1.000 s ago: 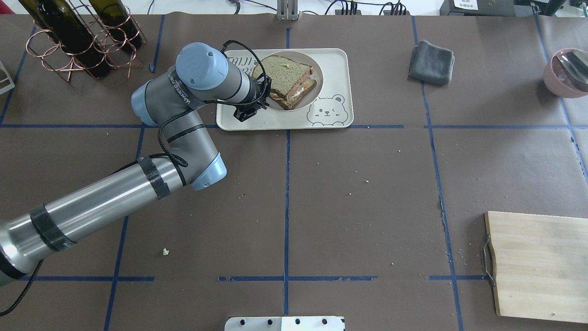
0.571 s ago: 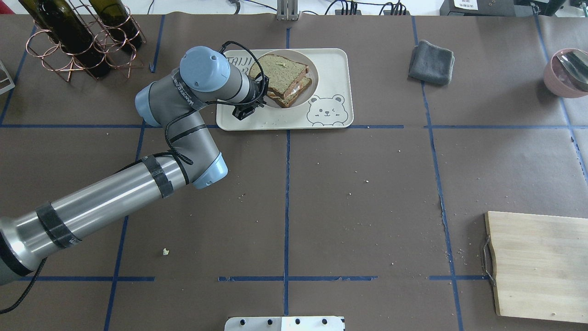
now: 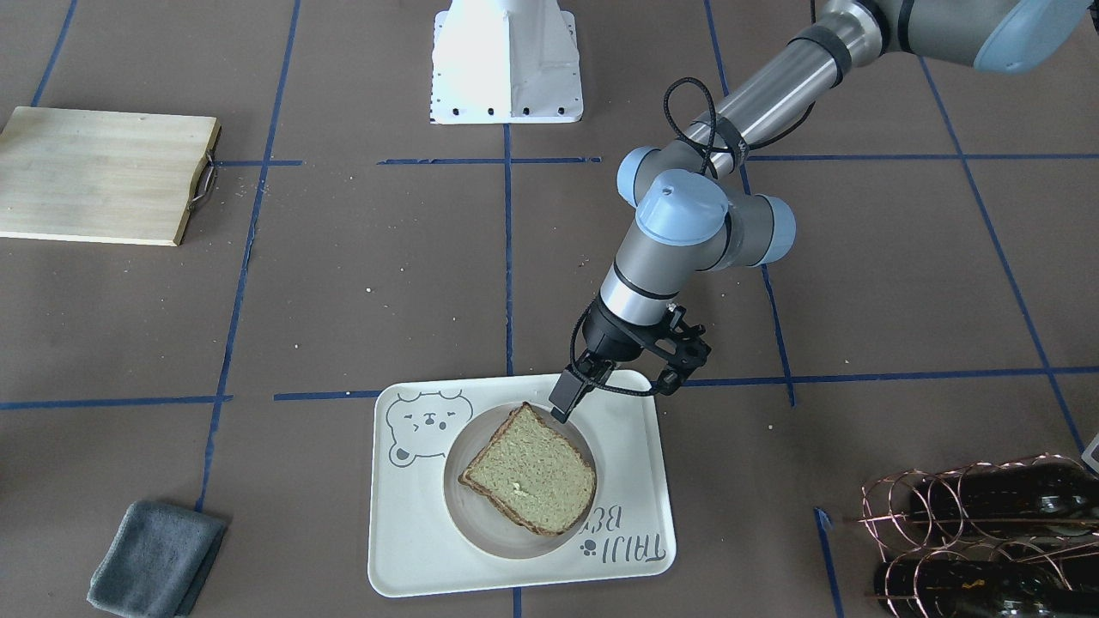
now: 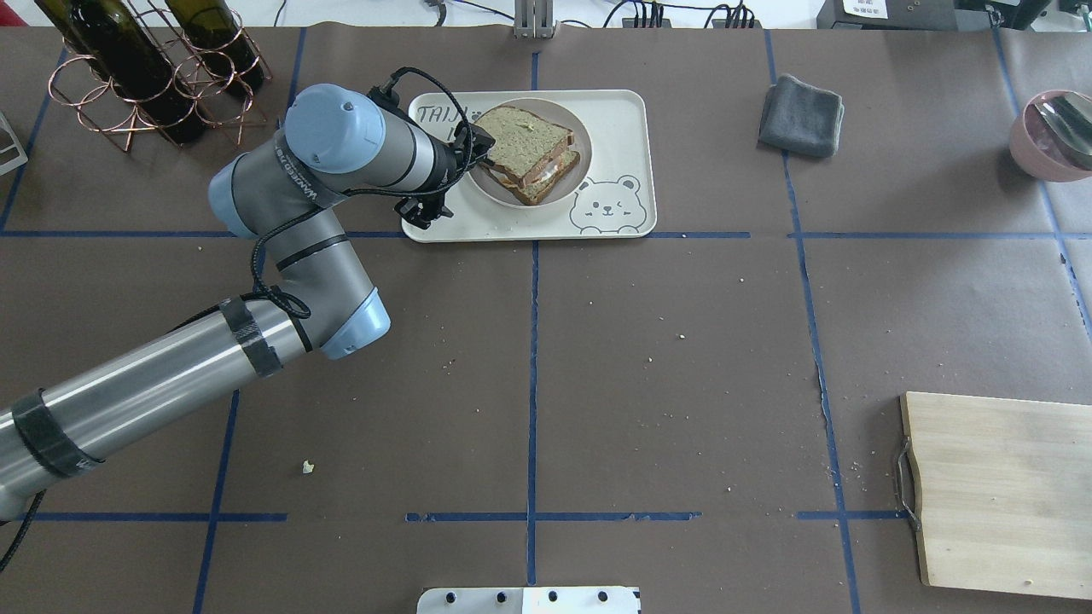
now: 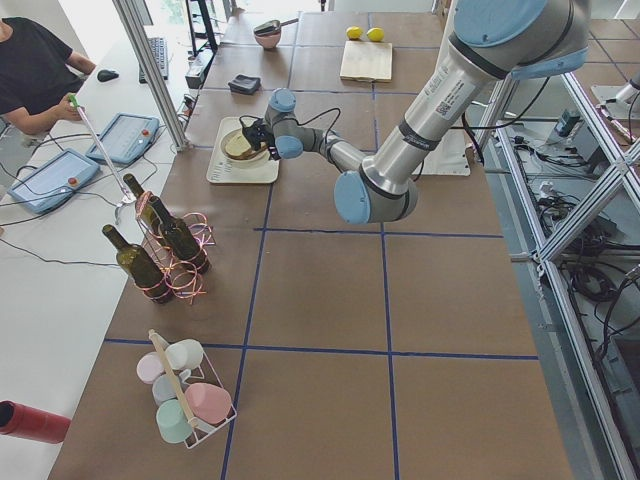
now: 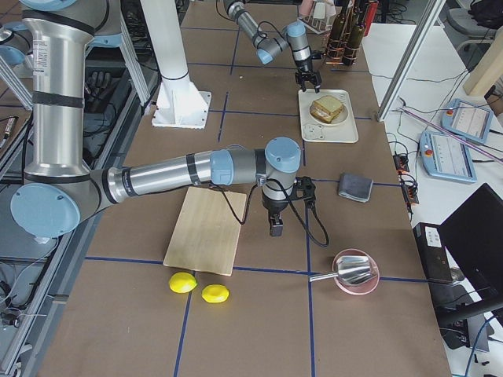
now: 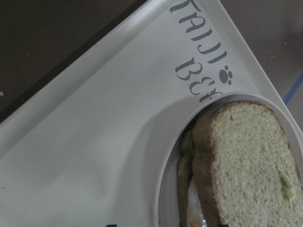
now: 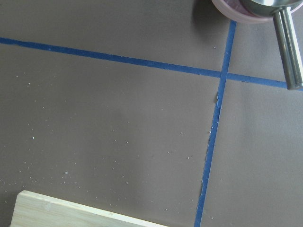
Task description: Make sandwich and place on tray
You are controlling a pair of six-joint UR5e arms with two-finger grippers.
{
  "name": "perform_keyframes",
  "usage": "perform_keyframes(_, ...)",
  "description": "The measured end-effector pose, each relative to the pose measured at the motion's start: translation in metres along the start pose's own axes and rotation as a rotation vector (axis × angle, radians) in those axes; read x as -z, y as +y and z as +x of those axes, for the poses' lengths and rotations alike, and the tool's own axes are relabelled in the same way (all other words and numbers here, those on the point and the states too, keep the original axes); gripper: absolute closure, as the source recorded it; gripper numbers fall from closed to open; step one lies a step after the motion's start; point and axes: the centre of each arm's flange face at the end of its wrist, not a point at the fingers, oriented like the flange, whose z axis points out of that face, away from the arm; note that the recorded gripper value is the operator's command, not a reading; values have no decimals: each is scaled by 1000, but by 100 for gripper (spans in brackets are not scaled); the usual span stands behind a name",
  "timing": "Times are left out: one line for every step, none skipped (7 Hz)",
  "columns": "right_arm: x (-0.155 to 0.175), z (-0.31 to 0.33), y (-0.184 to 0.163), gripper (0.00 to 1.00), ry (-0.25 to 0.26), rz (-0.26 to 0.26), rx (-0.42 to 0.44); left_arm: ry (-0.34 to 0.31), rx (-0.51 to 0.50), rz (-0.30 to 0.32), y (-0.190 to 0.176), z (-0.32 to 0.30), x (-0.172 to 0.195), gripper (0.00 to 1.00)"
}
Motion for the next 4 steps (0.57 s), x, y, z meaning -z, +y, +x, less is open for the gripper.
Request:
perform_keyframes(1,3,1,0,1,3,-6,-15,-100,-8,-1,-14,26,0)
perform_keyframes(4,7,4,0,2,8,-15,-26,-224,-2,-5,-31,62,0)
perform_keyframes(6,12,6,0,2,13,-25,-45,-360,17,-18,-46,96,0)
perform_keyframes(8,17,8,0,4,17,-37,-89,-509,43,-36,-59,123,0)
